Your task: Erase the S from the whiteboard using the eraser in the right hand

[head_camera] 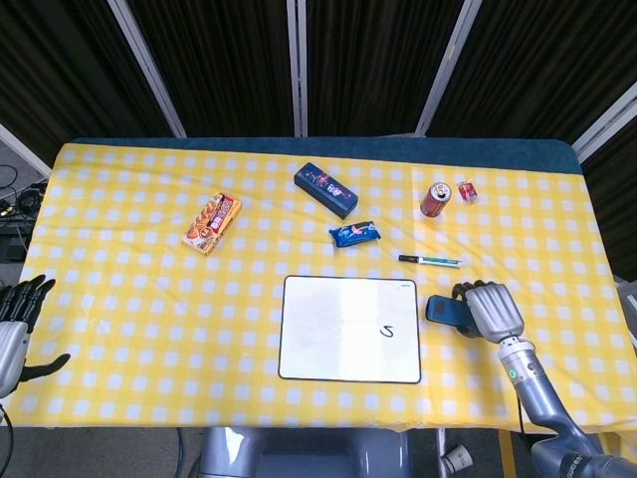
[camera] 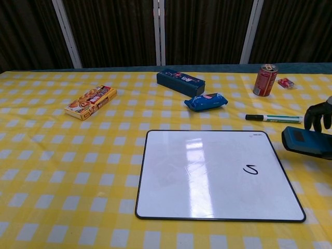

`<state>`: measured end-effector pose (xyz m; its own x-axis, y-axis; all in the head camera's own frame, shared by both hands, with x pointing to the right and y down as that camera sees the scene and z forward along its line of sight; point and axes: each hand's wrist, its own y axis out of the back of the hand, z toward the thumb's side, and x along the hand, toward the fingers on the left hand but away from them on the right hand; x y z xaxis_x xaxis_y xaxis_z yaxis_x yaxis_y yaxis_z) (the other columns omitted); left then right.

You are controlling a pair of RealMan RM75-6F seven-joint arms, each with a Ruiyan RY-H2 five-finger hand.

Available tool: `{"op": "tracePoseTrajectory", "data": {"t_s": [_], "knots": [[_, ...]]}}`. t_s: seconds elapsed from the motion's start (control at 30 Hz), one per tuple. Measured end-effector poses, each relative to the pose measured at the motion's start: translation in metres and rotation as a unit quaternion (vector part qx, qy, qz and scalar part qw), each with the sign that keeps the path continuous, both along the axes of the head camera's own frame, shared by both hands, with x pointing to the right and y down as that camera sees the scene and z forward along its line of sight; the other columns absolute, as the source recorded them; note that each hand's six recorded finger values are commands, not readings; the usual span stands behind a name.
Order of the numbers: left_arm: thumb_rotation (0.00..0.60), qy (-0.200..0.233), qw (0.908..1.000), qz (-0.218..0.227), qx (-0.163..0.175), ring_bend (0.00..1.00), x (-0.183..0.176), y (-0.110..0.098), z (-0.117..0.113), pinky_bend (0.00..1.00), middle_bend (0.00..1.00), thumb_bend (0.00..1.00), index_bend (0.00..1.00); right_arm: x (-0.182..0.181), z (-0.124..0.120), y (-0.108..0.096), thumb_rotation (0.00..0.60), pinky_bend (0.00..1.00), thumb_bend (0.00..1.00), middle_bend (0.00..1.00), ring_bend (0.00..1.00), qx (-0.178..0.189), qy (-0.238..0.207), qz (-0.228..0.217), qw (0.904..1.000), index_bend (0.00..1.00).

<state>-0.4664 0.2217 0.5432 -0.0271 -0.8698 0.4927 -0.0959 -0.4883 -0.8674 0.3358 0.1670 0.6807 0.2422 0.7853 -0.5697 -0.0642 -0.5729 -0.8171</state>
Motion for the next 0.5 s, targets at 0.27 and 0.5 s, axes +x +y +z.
{"op": "tracePoseTrajectory", "data": {"t_s": [0.27,0.5], "knots": [[0.6,-0.002,0.9999,-0.007,-0.008,0.0,-0.002,-0.003,0.005,0.0,0.0,0.0,0.0,-0.086,-0.012,-0.015,0.6,0.53,0.43,0.56,0.45,0.0,-0.022,-0.138,0.9901,0.5],[0.6,-0.004,0.9998,-0.016,-0.014,0.0,-0.008,-0.004,0.007,0.0,0.0,0.0,0.0,-0.115,0.008,-0.032,0.6,0.53,0.45,0.56,0.45,0.007,0.012,-0.172,0.9851,0.5]]}}
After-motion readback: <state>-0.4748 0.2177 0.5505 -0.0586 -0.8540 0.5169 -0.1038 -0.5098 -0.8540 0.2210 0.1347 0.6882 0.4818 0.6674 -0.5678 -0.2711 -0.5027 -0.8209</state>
